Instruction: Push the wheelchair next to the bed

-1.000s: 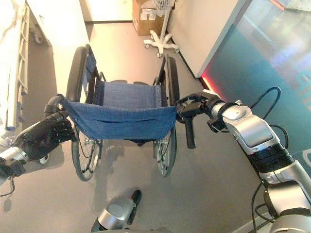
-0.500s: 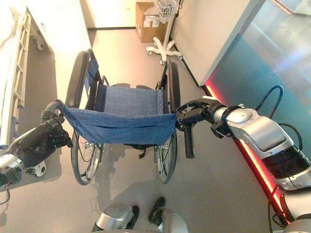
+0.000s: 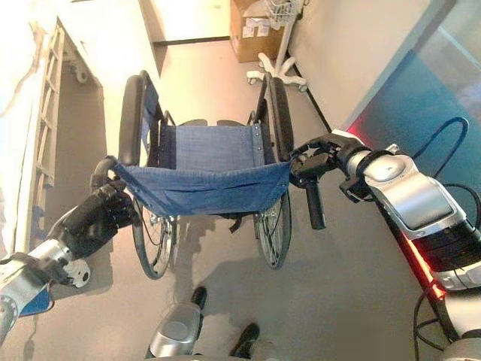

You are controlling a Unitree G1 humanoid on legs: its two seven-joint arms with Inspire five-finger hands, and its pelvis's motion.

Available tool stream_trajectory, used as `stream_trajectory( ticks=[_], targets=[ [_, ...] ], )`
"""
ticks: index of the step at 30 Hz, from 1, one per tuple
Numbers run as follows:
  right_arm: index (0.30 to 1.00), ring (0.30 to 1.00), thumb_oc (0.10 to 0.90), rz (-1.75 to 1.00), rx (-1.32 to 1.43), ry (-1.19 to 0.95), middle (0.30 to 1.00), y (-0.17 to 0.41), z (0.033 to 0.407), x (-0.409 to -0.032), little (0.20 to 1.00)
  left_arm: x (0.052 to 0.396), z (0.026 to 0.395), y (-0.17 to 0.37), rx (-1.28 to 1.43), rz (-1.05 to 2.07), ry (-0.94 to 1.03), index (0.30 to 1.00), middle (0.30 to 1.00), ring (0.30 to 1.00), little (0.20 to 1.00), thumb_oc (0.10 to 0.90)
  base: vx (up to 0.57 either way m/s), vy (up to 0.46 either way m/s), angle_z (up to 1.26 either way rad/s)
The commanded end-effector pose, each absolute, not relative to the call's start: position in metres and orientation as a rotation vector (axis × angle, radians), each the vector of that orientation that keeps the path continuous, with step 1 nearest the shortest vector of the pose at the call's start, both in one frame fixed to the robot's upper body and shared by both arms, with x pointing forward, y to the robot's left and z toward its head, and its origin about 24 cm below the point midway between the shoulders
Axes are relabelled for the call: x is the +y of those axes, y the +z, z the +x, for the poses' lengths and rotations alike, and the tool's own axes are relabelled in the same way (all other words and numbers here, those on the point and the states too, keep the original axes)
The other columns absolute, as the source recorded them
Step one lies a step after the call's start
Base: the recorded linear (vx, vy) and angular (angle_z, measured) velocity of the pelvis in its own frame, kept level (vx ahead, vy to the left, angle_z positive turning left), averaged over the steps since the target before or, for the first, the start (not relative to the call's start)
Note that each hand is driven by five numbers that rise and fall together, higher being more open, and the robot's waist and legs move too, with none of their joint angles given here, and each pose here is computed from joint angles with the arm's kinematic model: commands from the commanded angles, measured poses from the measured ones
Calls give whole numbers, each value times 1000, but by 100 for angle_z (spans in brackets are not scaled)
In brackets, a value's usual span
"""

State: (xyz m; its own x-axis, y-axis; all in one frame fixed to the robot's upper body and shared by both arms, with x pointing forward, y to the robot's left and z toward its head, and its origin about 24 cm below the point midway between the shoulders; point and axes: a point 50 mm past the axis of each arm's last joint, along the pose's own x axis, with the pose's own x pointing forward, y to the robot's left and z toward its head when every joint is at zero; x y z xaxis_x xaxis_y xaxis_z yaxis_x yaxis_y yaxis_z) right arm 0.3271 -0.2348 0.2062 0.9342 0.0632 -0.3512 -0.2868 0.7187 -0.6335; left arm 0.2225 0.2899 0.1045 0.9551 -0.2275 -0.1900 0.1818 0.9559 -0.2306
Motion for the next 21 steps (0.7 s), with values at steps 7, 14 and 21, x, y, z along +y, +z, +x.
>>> stream_trajectory(
  ticks=[7,14,21],
  targets=[
    [300,300,400,-777,-75,397,300,250,328,-181,300,284,215,172,-56,-38,-403,300,300,300,300,400,275,-12,-10],
    [300,300,400,-807,-112,388,300,258,318,-188,300,286,211,195,-101,-17,-421,300,300,300,300,400,197,-159,5],
    [300,300,400,-773,-169,386,300,287,312,-182,300,282,220,209,-128,43,-407,300,300,300,300,400,269,-415,68]
  ],
)
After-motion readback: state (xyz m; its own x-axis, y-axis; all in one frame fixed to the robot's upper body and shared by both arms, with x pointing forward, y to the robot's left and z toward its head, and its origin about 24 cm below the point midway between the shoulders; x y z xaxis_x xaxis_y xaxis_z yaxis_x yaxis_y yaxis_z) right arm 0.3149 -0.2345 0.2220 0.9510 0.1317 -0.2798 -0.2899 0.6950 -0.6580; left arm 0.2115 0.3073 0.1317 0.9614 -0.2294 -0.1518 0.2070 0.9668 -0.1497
